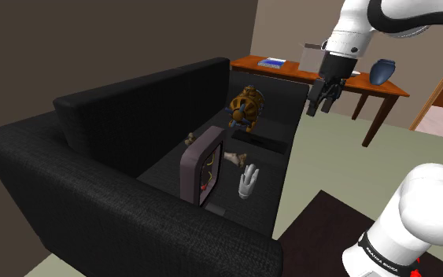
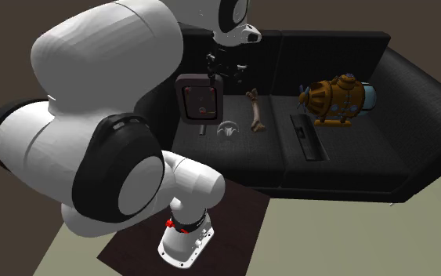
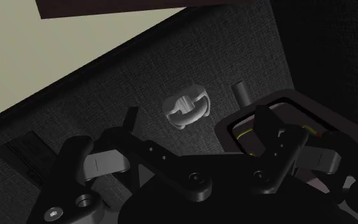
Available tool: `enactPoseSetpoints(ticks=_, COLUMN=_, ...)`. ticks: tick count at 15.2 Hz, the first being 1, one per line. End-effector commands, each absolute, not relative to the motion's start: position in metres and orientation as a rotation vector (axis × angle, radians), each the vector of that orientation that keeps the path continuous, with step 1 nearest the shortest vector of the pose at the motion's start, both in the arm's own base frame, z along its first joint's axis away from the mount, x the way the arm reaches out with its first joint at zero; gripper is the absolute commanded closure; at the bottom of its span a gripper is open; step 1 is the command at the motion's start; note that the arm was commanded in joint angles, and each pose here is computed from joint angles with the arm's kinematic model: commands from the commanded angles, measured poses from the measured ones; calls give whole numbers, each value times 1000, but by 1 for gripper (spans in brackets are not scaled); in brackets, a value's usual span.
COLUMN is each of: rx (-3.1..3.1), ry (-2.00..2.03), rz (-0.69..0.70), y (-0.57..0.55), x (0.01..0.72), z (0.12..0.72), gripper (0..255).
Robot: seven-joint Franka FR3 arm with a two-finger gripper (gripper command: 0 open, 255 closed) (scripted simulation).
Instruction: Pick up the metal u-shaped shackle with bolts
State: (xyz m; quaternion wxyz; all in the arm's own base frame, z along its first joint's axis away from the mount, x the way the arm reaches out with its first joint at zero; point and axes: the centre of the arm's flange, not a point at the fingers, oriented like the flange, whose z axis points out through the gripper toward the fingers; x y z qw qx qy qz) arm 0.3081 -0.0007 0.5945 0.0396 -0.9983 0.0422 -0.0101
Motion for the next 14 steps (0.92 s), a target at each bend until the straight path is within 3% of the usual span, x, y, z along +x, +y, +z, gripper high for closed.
enactPoseSetpoints(ticks=1, rx=-3060, ry=129, rz=-31, y=-1, x=308, z=595, gripper=0)
enactPoseSetpoints(ticks=14, rx=-2926, ry=692, rz=180, y=7, x=418, z=450, gripper=0)
